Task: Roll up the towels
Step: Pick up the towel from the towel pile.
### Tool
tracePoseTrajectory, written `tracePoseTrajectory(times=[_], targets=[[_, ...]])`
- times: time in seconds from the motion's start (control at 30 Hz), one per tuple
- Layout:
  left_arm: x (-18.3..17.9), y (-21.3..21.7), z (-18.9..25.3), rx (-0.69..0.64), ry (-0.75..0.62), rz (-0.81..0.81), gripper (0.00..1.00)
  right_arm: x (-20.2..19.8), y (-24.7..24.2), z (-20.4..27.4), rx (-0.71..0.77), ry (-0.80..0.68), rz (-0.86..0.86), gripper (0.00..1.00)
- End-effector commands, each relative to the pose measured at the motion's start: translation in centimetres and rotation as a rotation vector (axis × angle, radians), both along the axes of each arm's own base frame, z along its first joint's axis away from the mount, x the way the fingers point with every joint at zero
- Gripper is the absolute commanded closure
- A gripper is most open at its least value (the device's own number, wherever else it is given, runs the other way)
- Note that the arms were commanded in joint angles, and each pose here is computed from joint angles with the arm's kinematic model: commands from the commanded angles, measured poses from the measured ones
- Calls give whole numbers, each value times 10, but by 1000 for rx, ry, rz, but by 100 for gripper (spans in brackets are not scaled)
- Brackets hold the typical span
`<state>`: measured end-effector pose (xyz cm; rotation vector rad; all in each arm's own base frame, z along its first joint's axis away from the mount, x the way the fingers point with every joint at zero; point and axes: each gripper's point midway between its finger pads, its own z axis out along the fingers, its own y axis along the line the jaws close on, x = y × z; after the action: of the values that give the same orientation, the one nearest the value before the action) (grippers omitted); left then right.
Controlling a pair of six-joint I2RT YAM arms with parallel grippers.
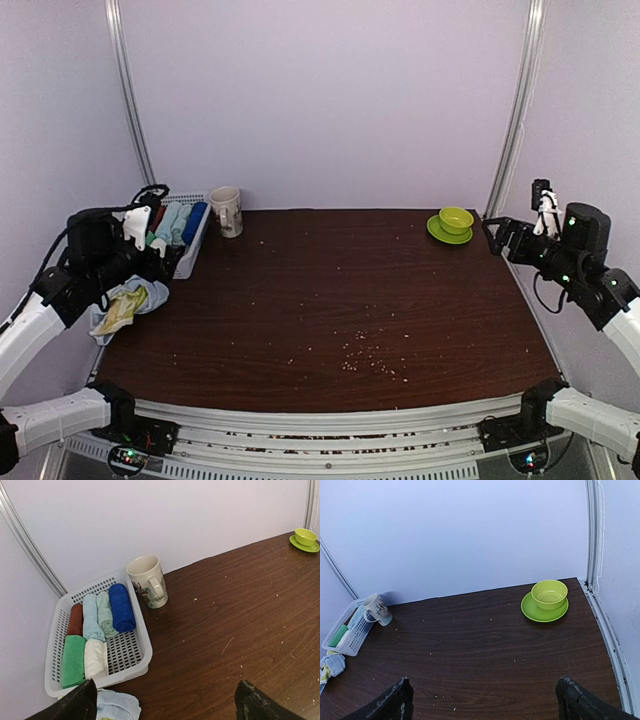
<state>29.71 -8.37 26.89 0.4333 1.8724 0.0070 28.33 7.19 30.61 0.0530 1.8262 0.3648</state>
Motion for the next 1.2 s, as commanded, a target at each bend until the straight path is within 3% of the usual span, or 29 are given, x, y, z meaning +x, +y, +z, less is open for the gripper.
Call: tracePoseTrajectory(times=[0.0,0.17,0.37,0.53,0.73,0.87,1.03,1.17], targets=[[11,6,34,-81,-59,95,2,13,-7,14,64,22,-52,0],[22,10,56,-182,-79,158,2,27,-4,18,199,69,-76,0],[51,29,71,-170,-61,329,2,32,15,2,354,76,13,0],[82,41,69,-162,-12,401,2,38,15,-19,285,150,-35,0],[130,84,26,-209,82,539,2,40,13,-17,237,113,-108,0],[168,104,-32,-215,224,598,2,40,27,-24,225,105,-90,0],[184,133,-75,-228,322,669,2,40,57,-44,174,124,-36,0],[187,151,-80,-238,318,700,2,36,75,-61,121,135,-12,0]])
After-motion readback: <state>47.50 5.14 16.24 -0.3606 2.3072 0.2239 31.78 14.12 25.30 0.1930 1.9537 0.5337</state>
